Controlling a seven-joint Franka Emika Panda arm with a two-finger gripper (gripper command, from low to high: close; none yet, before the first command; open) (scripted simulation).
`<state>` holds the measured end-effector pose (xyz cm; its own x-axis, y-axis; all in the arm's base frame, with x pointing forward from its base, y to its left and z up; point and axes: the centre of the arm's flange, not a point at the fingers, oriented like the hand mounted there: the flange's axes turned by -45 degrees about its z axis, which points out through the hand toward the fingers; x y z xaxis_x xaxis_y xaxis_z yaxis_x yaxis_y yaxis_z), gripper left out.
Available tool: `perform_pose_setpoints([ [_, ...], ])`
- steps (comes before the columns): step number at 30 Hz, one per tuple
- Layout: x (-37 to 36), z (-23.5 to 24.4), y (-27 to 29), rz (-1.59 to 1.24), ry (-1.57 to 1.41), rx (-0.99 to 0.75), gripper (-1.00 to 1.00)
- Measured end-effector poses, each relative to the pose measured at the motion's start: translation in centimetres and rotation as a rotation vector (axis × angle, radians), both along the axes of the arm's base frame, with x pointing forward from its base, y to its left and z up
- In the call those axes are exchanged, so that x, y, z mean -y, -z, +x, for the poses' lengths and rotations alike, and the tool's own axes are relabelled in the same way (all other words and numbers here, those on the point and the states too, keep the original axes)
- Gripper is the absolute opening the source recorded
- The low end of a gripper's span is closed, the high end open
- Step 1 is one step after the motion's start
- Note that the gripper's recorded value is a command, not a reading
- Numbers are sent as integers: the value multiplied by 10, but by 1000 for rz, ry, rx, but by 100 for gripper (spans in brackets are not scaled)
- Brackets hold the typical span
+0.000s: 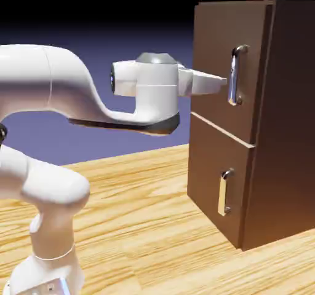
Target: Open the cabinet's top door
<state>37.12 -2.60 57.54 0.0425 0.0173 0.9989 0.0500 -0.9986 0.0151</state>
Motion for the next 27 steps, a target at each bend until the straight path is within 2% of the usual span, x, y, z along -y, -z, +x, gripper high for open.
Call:
perform_pose_setpoints([
  [3, 12, 5, 3, 17, -7, 41, 0],
  [7, 10, 45, 3, 19, -8, 42, 0],
  [8, 9, 55, 3, 17, -8, 42, -100],
  [27, -30, -12, 3, 12, 232, 44, -100],
])
